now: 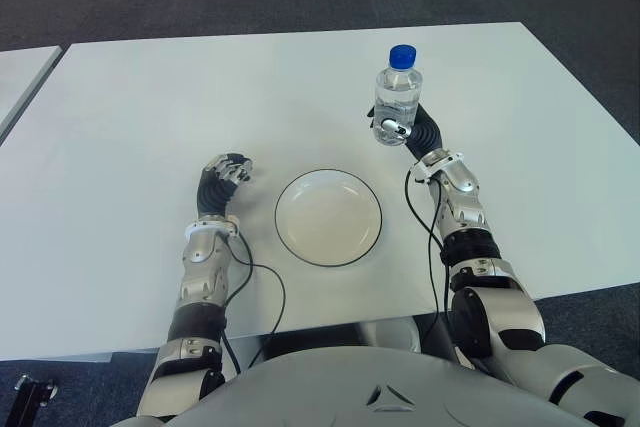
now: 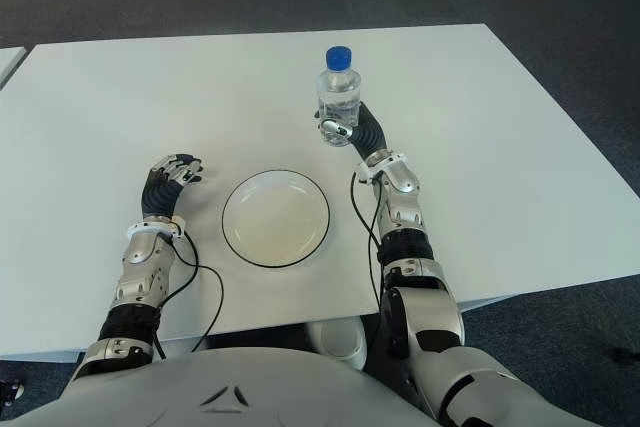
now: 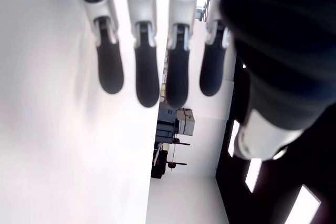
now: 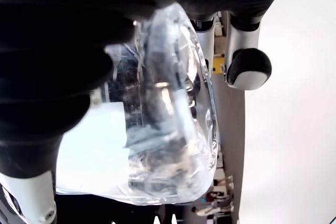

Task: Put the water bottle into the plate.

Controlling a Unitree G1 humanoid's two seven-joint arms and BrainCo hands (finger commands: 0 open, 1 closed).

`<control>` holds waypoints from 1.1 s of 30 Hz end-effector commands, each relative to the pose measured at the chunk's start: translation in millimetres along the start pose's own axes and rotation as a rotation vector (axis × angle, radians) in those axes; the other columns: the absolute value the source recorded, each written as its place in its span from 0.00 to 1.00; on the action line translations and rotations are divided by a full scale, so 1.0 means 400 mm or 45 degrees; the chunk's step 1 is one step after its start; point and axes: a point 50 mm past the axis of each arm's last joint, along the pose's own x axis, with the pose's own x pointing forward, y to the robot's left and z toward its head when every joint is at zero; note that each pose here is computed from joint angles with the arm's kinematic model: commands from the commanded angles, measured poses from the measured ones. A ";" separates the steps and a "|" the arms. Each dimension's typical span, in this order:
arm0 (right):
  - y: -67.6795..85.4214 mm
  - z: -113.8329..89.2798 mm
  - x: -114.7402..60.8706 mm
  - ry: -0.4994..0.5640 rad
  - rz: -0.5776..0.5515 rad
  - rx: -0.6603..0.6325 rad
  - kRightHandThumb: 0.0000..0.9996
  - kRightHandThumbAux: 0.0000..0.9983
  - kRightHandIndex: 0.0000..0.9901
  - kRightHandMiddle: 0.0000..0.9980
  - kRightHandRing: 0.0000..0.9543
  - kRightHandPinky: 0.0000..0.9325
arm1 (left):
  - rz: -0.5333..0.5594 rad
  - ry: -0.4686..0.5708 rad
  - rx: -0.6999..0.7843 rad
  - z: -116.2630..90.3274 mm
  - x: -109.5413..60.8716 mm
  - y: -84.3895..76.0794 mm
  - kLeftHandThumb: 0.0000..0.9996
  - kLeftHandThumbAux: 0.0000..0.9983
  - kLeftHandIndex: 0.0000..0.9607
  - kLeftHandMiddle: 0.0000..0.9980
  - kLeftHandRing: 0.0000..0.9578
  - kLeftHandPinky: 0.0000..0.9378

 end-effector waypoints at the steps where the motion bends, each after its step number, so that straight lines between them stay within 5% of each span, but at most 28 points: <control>1: 0.001 0.012 0.004 -0.035 0.000 -0.002 0.71 0.72 0.44 0.91 0.94 0.97 | 0.053 0.239 -0.006 -0.090 -0.047 0.021 0.70 0.73 0.43 0.43 0.46 0.47; 33: 0.001 0.012 0.004 -0.035 0.000 -0.002 0.71 0.72 0.44 0.91 0.94 0.97 | 0.053 0.239 -0.006 -0.090 -0.047 0.021 0.70 0.73 0.43 0.43 0.46 0.47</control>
